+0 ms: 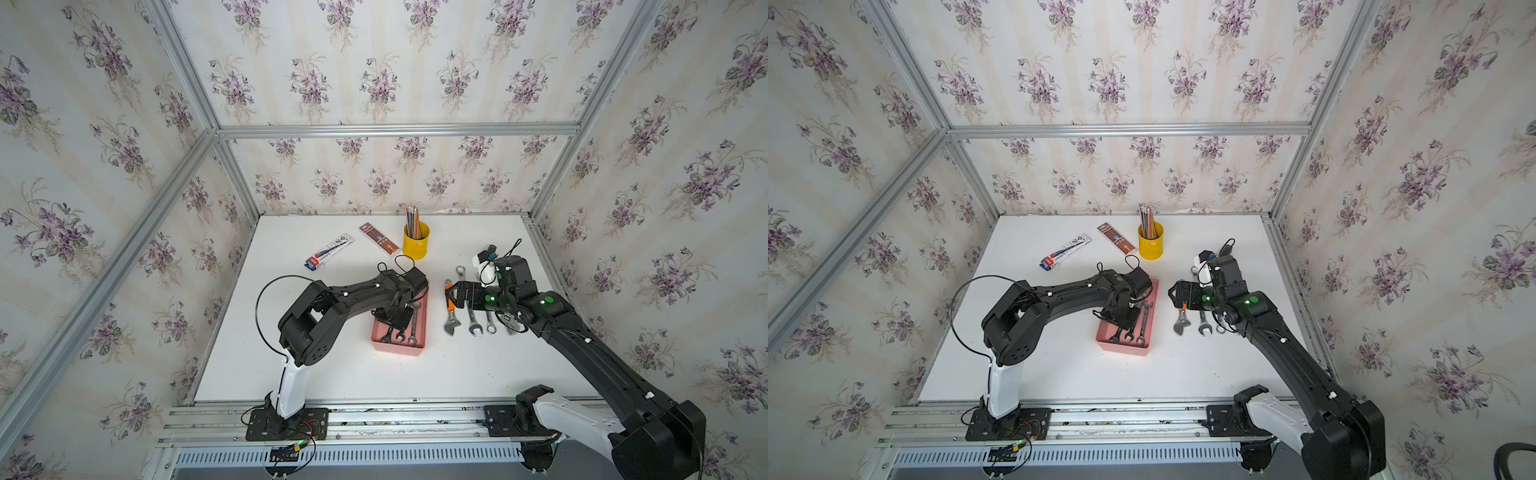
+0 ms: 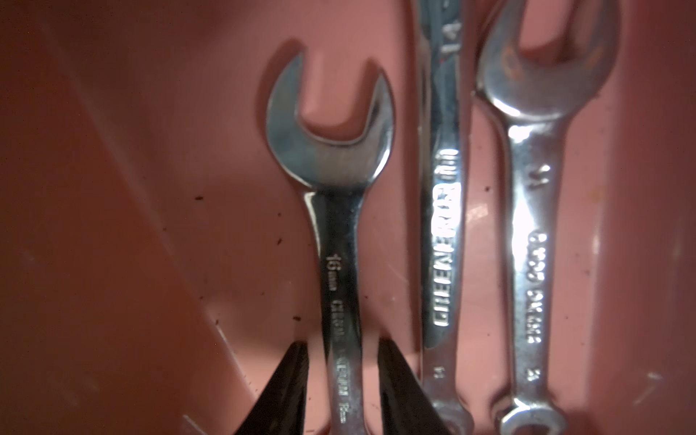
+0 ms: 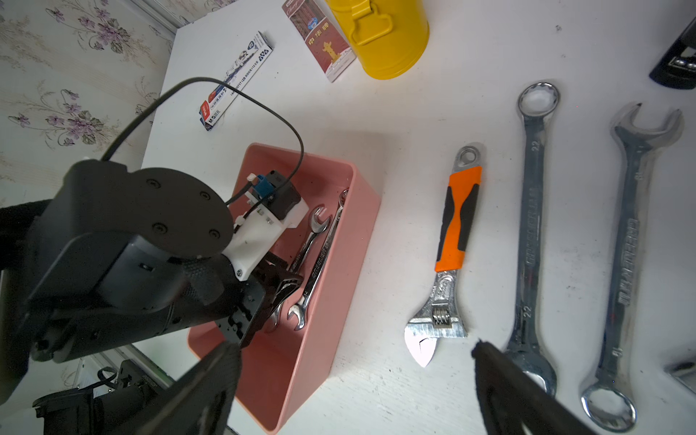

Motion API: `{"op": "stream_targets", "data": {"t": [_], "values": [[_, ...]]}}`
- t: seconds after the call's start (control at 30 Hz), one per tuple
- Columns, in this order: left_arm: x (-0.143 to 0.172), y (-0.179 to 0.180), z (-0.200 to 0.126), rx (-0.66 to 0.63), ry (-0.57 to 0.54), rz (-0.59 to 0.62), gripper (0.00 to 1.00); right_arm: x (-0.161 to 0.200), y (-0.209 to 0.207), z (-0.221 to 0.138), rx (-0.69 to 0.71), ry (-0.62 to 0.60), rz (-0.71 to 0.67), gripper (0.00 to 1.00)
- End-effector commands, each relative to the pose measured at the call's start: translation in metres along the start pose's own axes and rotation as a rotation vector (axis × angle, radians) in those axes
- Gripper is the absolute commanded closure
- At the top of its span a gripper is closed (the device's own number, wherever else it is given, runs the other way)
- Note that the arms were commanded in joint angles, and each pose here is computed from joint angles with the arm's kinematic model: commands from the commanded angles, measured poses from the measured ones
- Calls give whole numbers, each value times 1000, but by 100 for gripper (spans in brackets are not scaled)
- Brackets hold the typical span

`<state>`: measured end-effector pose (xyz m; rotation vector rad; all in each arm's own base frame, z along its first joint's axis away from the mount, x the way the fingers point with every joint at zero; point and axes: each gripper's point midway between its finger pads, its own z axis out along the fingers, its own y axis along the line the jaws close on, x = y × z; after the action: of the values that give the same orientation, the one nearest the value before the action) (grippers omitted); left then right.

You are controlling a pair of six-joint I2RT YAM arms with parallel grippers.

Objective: Take out the wrench from the storage box
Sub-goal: Pick up the wrench from the storage box.

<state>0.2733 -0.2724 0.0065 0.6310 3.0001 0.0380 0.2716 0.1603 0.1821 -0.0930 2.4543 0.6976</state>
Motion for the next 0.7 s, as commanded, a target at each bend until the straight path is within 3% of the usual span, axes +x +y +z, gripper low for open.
{"op": "stream_targets", "data": {"t": [0.0, 0.13, 0.67], "values": [[26, 3, 23, -9, 108, 8, 72, -3, 3, 0, -13, -11, 7, 0], [25, 2, 21, 3, 100, 6, 84, -3, 3, 1, -14, -10, 9, 0], [-12, 3, -38, -7, -52, 15, 87, -6, 2, 0, -7, -23, 5, 0]]}}
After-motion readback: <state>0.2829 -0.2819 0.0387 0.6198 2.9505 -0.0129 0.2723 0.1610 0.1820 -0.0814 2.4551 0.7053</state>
